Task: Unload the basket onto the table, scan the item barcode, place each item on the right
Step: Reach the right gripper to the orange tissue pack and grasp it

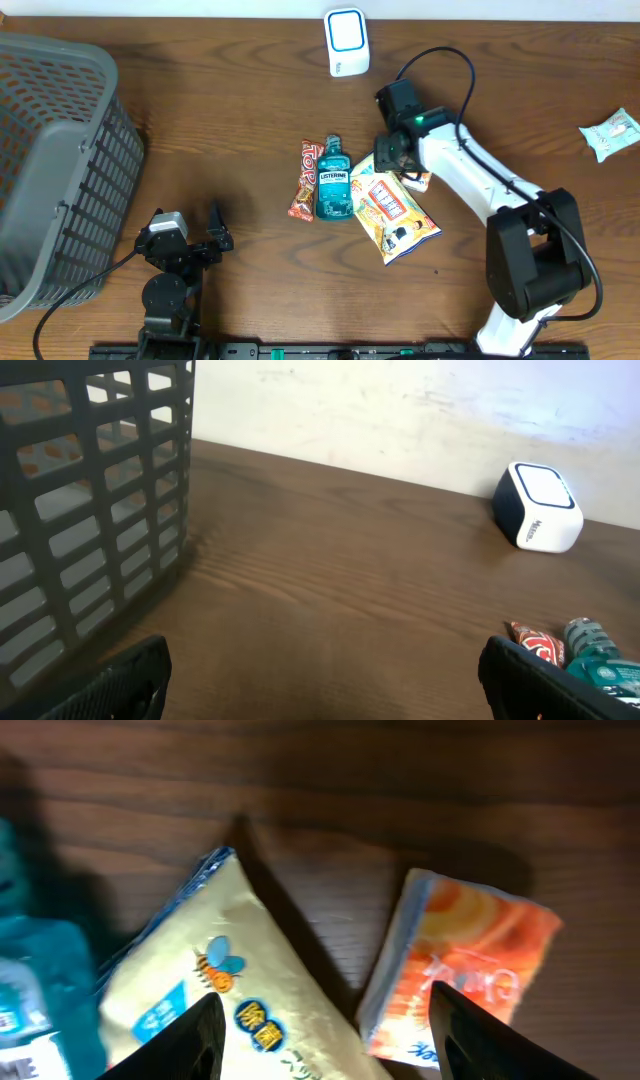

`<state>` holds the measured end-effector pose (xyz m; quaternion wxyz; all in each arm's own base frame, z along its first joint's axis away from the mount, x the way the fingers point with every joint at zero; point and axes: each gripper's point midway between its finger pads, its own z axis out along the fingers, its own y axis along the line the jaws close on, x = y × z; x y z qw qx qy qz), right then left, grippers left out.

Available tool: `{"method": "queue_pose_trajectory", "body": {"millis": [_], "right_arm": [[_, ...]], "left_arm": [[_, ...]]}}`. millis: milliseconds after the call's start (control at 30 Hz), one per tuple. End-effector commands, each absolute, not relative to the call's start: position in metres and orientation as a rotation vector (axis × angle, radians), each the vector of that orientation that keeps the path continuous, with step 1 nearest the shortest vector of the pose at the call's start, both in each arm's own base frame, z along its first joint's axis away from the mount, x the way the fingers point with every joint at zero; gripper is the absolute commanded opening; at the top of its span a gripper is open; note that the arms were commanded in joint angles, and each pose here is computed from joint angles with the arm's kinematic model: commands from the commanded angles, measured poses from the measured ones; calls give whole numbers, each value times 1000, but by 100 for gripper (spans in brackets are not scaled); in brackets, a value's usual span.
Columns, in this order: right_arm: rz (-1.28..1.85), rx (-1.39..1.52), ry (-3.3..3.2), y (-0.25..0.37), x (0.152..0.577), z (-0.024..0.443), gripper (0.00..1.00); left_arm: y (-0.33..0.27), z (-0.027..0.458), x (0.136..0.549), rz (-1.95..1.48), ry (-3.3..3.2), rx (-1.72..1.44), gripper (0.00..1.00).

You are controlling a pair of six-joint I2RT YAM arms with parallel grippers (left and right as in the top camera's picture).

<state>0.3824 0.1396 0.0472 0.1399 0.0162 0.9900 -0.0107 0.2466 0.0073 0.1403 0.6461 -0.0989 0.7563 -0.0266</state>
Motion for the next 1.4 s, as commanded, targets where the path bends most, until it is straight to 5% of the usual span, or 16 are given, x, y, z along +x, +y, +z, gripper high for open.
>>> {"method": "queue_pose_trajectory", "body": {"millis": [0, 433, 567, 667, 700, 1033, 1367], "right_arm": [[-171, 110, 2803, 126, 388, 50, 61], [-293, 146, 2915, 115, 376, -3, 53], [-350, 154, 2977, 110, 365, -24, 39], [-386, 226, 3011, 105, 355, -32, 5], [-392, 245, 3015, 104, 353, -32, 1], [-376, 463, 3052, 110, 359, 21, 2], [-396, 1161, 3003, 109, 334, 90, 1]], "left_arm": [[12, 122, 244, -35, 1773, -250, 98], [12, 122, 244, -35, 1773, -250, 98], [12, 122, 244, -35, 1773, -250, 98], [12, 122, 244, -35, 1773, -250, 98], [12, 122, 244, -35, 1773, -250, 98], [12, 122, 244, -35, 1773, -250, 98], [12, 122, 244, -35, 1773, -250, 98]]}}
